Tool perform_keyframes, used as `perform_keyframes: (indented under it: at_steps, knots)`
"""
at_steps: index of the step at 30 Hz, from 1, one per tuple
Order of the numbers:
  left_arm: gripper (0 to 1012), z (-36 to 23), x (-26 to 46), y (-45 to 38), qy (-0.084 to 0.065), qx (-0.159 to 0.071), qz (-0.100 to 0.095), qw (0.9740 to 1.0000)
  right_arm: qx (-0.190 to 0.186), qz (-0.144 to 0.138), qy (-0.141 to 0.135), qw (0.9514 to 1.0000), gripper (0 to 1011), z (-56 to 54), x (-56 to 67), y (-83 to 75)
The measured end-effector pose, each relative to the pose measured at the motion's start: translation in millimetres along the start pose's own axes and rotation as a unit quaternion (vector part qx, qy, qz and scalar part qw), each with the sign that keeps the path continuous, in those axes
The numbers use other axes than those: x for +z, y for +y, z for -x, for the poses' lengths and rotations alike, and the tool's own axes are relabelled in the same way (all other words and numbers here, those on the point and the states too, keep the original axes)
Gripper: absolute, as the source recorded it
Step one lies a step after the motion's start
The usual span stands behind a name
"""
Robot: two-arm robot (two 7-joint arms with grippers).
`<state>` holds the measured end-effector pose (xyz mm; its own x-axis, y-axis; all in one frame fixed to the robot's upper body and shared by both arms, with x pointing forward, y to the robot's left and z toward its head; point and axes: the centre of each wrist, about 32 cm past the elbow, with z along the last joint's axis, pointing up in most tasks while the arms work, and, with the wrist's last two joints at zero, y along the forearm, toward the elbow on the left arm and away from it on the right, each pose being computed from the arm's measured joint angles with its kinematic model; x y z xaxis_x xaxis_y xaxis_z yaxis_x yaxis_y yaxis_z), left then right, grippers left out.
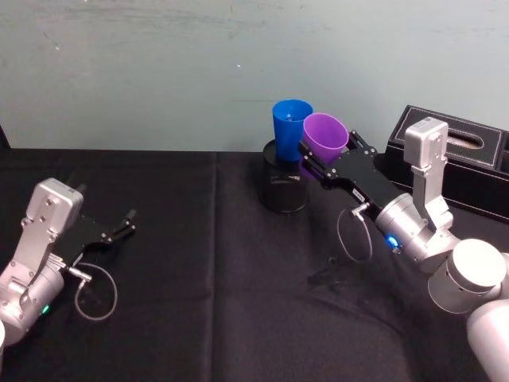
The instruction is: Pick up one cup with a gripper and tap it against the other cup.
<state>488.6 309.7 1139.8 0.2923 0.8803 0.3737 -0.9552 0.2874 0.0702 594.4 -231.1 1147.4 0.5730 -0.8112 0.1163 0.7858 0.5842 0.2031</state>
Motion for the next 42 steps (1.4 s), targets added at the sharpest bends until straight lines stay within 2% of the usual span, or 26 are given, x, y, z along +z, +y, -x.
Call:
perform_keyframes:
  at_steps: [16,42]
  knots:
    - [1011,0.0,0.0,0.0,0.000,0.000,0.000,1.0000,0.002,-0.011,-0.002,0.9999,731,-3.7,-2.5,17.6]
    - [1011,0.0,0.0,0.0,0.000,0.000,0.000,1.0000,0.004,-0.018,0.004,0.9998,731,-8.4,-5.1,30.4]
